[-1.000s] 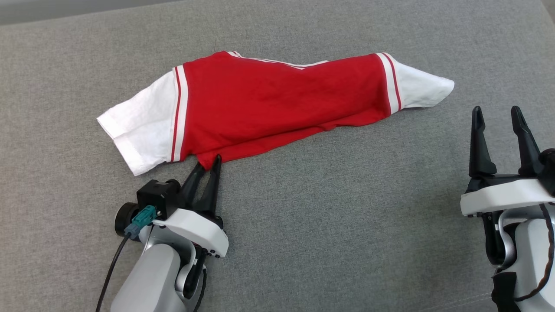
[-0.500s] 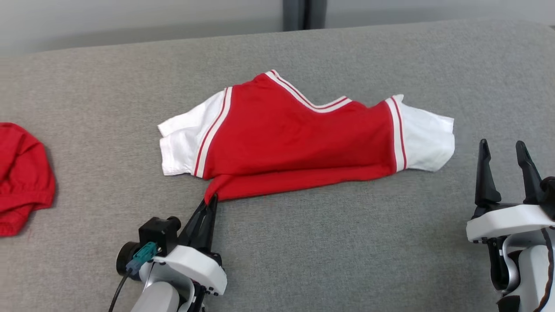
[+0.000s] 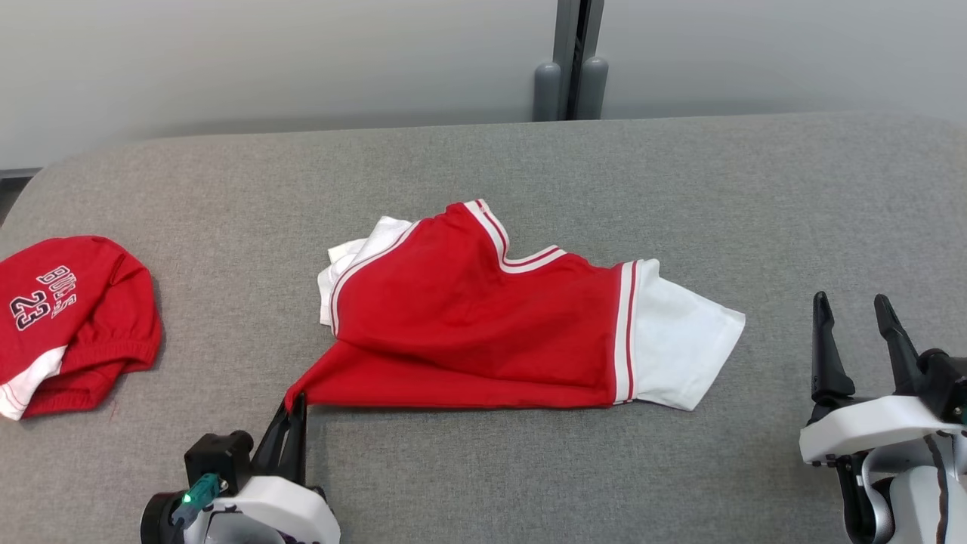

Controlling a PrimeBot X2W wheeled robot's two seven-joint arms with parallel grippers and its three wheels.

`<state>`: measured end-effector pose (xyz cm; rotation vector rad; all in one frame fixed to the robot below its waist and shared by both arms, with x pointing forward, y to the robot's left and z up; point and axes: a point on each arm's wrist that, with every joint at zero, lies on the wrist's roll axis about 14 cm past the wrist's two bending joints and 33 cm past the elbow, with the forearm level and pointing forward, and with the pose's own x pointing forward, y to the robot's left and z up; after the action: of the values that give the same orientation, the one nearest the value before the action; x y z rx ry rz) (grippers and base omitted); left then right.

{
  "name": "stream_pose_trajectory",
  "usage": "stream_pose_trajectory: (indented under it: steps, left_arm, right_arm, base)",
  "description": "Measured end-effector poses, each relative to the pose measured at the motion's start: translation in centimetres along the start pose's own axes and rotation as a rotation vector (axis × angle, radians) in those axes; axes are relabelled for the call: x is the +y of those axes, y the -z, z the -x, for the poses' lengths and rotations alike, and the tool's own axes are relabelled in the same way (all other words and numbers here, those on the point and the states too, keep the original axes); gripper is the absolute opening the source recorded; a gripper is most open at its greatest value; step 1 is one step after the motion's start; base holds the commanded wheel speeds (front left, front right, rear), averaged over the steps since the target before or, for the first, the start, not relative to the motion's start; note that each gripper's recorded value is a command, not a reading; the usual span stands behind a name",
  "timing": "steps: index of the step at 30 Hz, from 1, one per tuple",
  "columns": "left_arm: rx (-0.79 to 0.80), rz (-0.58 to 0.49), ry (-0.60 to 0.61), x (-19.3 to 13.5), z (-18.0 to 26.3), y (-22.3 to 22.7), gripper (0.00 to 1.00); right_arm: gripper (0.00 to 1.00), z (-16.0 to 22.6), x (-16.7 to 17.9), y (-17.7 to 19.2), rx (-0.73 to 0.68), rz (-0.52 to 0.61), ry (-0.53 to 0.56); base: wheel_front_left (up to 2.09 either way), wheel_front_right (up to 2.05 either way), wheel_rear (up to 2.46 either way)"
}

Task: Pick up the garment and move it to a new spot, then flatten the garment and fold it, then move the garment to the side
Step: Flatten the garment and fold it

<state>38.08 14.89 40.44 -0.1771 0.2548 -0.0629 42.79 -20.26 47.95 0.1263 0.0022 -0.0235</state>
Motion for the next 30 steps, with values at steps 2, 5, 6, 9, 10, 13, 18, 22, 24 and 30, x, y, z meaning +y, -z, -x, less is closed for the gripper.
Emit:
stream_pose_trajectory:
  steps: [2, 5, 6, 9, 10, 13, 18, 22, 24, 30]
  left_arm:
    - [0.015, -0.002, -0.008, 0.2, 0.5, 0.5, 0.0]
    - [0.032, 0.002, -0.023, 0.4, 1.3, 1.2, 0.0]
    - [0.03, 0.001, -0.03, 0.5, 1.4, 1.2, 0.21]
    - [0.016, -0.014, -0.041, 0.6, 1.7, 0.8, 1.0]
    - [0.009, -0.023, -0.043, 0.5, 1.7, 0.6, 1.0]
    - [-0.014, -0.04, -0.056, 0.6, 1.7, -0.1, 1.0]
    - [-0.055, -0.076, -0.067, 0.7, 2.0, -1.3, 1.0]
    - [-0.073, -0.084, -0.069, 0.7, 2.4, -1.8, 1.0]
    - [-0.072, -0.09, -0.071, 0.7, 2.7, -1.7, 1.0]
    - [-0.07, -0.087, -0.079, 0.9, 3.1, -1.5, 1.0]
  right_arm:
    - [1.0, 0.5, -0.1, 0.0, 0.001, 0.0, 0.001]
    - [1.0, 1.4, 0.0, 0.0, 0.002, 0.0, -0.002]
    - [1.0, 1.6, 0.0, -0.1, 0.001, 0.001, -0.004]
    - [1.0, 2.1, 0.3, -0.7, -0.017, 0.006, -0.016]
    - [1.0, 2.2, 0.6, -0.8, -0.02, 0.013, -0.024]
    - [1.0, 2.5, 0.8, -0.9, -0.024, 0.016, -0.033]
    - [1.0, 3.2, 1.7, -1.1, -0.029, 0.045, -0.066]
    - [1.0, 3.8, 2.1, -1.0, -0.025, 0.06, -0.078]
    - [1.0, 4.1, 2.2, -0.8, -0.018, 0.065, -0.084]
    - [1.0, 4.3, 2.7, -0.3, -0.004, 0.065, -0.097]
  base:
    - [0.0, 0.0, 0.0]
    - [0.0, 0.0, 0.0]
    - [0.0, 0.0, 0.0]
    - [0.0, 0.0, 0.0]
    - [0.0, 0.0, 0.0]
    - [0.0, 0.0, 0.0]
    - [0.0, 0.0, 0.0]
    - [0.0, 0.0, 0.0]
    - [0.0, 0.0, 0.0]
    - [0.0, 0.0, 0.0]
